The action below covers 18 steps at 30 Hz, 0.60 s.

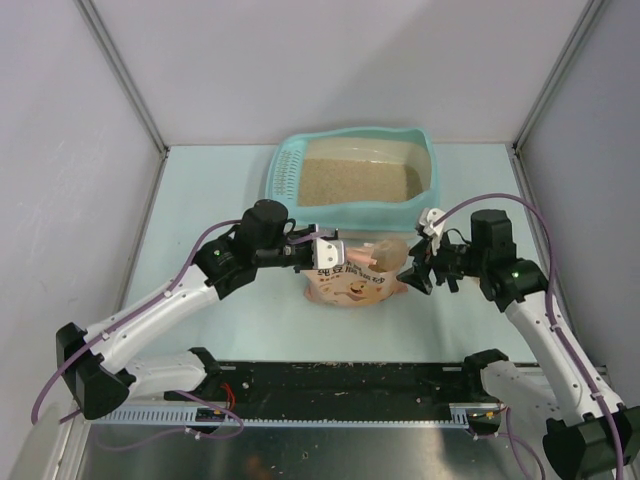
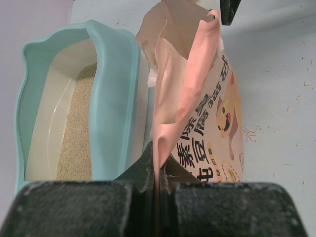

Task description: Fill the litter box with clean litter

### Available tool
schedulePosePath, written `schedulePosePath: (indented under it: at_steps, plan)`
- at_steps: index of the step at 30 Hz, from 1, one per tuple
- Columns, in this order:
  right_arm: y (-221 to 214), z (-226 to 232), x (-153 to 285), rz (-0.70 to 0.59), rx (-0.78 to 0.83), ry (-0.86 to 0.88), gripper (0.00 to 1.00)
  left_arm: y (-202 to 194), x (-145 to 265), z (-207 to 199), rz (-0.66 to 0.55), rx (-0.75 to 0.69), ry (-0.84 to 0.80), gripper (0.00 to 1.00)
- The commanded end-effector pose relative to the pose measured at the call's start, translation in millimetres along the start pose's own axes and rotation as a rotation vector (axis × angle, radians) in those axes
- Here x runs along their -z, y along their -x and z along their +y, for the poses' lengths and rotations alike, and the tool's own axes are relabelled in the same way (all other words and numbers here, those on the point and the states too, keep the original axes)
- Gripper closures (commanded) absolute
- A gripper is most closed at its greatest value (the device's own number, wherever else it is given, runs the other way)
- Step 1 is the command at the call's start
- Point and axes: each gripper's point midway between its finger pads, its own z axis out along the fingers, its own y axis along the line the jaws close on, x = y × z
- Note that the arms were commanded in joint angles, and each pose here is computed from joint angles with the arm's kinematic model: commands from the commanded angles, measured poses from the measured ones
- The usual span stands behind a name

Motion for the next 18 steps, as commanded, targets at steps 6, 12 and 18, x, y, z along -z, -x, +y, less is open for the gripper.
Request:
schedulePosePath:
  at_steps: [6, 12, 18]
  plan:
    - [21.0, -2.0, -21.4, -0.085, 0.018, -0.003, 0.31, 55.1, 21.0, 33.3, -0.174, -0.076, 0.132, 1.00]
    - [19.5, 6.9, -25.7, -0.084, 0.020, 0.030, 0.32, 55.0, 21.1, 33.9, -0.173, -0.075, 0.135, 1.00]
    - [23.5, 9.5, -29.5, -0.106, 0.048, 0.035, 0.34, 51.7, 18.5, 34.9, -0.160, -0.054, 0.138, 1.00]
